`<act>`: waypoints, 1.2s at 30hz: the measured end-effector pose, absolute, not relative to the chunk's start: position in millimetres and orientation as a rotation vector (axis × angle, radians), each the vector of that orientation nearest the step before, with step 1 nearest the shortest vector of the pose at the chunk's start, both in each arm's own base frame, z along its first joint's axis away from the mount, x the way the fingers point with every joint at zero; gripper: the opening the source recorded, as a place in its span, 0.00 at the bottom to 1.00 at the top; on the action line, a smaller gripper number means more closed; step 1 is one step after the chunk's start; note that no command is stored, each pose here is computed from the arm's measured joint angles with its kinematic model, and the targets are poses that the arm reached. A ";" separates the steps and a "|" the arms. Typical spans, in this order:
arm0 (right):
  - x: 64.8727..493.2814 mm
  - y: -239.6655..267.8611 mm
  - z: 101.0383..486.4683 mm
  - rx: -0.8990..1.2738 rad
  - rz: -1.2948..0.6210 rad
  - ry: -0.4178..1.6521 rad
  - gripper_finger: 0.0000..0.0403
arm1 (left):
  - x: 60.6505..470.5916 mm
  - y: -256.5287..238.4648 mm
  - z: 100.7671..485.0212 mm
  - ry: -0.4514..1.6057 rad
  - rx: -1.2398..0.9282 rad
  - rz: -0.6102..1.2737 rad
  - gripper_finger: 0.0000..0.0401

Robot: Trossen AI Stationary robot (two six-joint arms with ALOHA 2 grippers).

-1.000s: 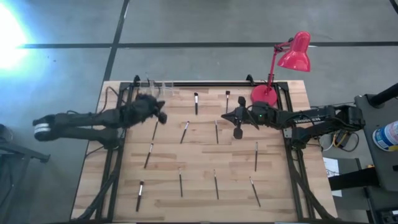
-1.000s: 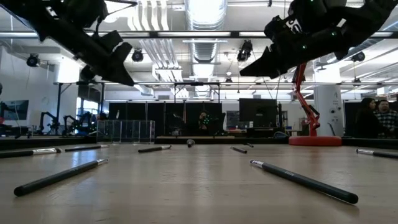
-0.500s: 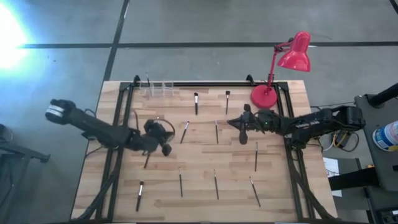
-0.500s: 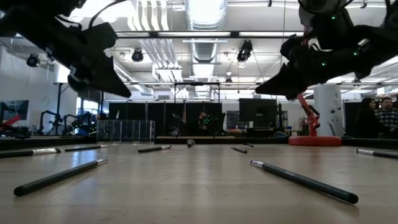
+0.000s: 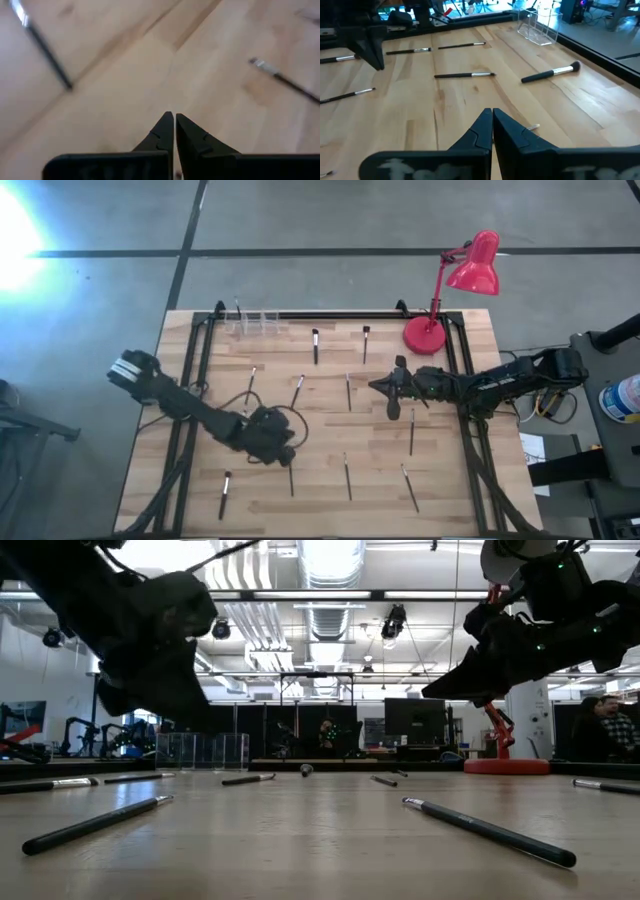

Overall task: Pick & Place Makeup Brushes
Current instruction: Put the eyeshadow brush into the transparent organizer

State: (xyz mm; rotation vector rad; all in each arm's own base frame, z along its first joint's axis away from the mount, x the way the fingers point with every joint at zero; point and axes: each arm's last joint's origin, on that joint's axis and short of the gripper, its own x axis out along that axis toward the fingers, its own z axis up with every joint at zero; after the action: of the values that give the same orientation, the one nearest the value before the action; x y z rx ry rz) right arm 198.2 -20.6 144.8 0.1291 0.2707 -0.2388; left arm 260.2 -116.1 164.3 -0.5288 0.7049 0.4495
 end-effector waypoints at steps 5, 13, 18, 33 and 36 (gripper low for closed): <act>198.7 -11.7 144.5 0.119 -0.215 0.274 0.02 | 273.3 -128.4 166.9 0.841 -0.624 0.586 0.14; 199.0 -3.7 144.7 0.093 -0.201 0.276 0.02 | 302.5 -149.6 164.6 0.923 -0.754 0.612 0.25; 199.4 -3.8 145.2 0.089 -0.204 0.274 0.02 | 304.6 -151.1 176.8 1.002 -0.691 0.738 0.26; 199.2 -2.8 144.7 0.103 -0.208 0.278 0.02 | 296.9 -148.2 155.4 1.000 -0.822 0.791 0.27; 199.1 -2.8 144.6 0.107 -0.208 0.278 0.02 | 296.9 -148.2 151.2 0.987 -0.833 0.770 0.27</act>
State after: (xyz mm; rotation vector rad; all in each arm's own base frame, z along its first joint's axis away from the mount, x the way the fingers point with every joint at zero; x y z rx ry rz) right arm 199.1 -2.8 144.6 0.1069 0.2776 -0.2083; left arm 296.9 -148.2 151.2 -0.8335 0.9872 0.7698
